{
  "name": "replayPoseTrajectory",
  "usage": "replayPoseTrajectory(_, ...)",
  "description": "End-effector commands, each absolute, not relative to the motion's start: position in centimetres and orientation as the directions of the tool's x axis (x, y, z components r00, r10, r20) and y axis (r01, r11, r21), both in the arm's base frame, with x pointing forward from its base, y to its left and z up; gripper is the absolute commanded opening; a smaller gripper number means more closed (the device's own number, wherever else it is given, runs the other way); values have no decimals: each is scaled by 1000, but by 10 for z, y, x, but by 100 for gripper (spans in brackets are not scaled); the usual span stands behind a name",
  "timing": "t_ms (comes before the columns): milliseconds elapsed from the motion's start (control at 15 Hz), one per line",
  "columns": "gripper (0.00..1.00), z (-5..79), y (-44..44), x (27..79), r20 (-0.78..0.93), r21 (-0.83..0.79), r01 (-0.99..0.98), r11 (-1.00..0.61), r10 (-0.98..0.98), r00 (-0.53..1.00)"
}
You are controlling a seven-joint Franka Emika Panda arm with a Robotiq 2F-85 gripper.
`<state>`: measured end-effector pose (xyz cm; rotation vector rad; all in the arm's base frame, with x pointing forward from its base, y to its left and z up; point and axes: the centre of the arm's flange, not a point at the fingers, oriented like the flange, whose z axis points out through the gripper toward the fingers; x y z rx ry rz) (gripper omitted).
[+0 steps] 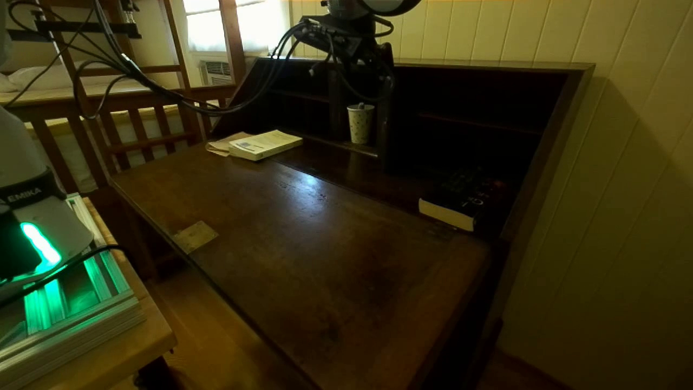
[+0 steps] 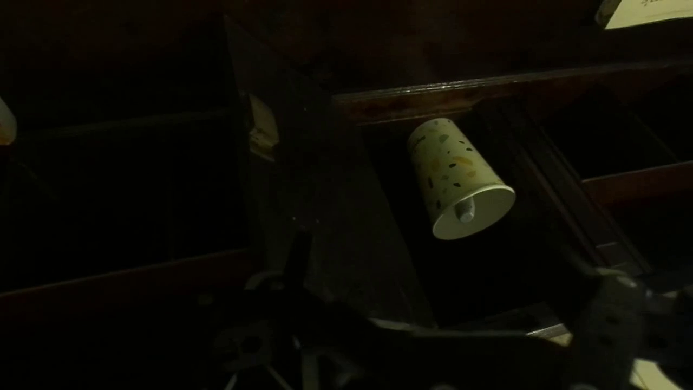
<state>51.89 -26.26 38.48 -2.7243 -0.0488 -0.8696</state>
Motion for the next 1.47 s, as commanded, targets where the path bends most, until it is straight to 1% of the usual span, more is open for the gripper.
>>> replayPoseTrajectory(0, 100, 392, -267, 525, 560, -246, 94, -965, -63, 826)
replayPoseTrajectory(267, 100, 393, -276, 518, 544, -197, 17, -980, -95, 834)
replayPoseTrajectory(600, 100, 386, -292, 528, 565, -145, -78, -986, -147, 812)
replayPoseTrajectory(1000, 100, 377, -290, 549, 624, -157, -15, -987, -111, 774)
replayPoseTrajectory(1400, 100, 366, -283, 568, 664, -132, 33, -991, -64, 745)
